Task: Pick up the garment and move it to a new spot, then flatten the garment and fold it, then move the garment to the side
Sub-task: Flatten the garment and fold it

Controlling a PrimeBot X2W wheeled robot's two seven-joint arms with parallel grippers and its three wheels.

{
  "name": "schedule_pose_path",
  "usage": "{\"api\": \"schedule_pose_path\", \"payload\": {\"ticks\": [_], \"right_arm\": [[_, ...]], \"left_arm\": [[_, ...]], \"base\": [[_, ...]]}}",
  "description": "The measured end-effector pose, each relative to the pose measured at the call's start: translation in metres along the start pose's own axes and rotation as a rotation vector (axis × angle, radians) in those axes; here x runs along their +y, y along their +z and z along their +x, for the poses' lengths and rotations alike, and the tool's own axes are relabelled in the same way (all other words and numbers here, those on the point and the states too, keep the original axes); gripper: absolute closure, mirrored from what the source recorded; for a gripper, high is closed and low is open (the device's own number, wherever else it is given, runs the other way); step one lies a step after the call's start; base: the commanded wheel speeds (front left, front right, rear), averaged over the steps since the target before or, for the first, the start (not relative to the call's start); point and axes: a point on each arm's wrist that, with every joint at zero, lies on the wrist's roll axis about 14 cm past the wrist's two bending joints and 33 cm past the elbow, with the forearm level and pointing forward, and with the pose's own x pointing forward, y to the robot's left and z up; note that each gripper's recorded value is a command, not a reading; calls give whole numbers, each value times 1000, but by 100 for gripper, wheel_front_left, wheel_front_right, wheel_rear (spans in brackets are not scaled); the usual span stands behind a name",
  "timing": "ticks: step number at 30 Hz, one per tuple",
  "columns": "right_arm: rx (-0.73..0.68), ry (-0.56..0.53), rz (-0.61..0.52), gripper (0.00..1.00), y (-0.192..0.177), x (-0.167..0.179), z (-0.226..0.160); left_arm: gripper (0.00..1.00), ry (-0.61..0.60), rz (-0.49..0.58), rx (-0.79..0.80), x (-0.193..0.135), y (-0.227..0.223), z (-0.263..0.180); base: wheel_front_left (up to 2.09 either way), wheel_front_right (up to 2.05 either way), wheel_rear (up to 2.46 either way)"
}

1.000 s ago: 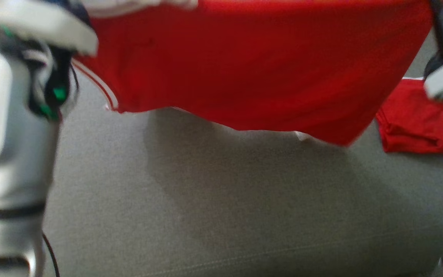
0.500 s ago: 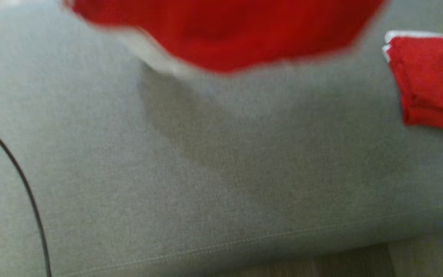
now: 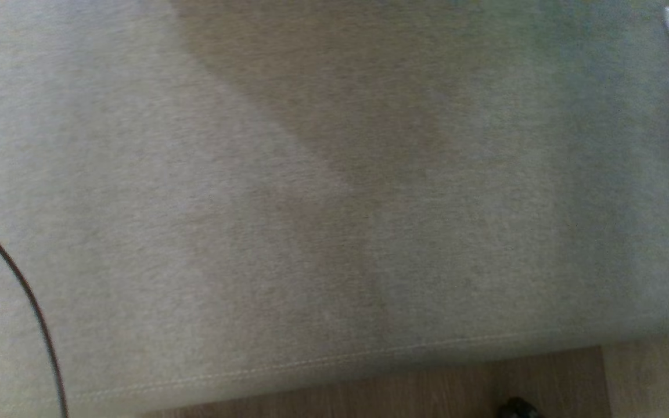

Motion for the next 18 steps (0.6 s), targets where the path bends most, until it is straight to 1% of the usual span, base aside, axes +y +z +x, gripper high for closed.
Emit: {"api": "schedule_pose_path", "payload": {"ticks": [3,5,7,12,13,16,18], "right_arm": [[140,13,25,100,-57,8,-18],[227,12,54,100,-87,11,-37],[316,3,85,100,-110,11,-58],[477,-21,147,100,-142,6,-112],[510,-28,173,100,-147,4,-134],[546,-42,215,100,-151,-1,-168],[554,-52,227,100,-152,-8,-191]], "left_arm": [[100,18,-86,186,-9,-61,-66],[100,28,-135,284,-20,-84,-108],[100,30,-167,360,-30,-94,-147],[100,93,-278,551,-48,-104,-245],[100,130,-331,646,-60,-106,-292],[100,186,-399,773,-76,-99,-357],[100,218,-428,817,-83,-89,-385]], "base": [[0,0,0],[0,0,0],[0,0,0],[0,0,0],[0,0,0],[0,0,0],[0,0,0]]}}
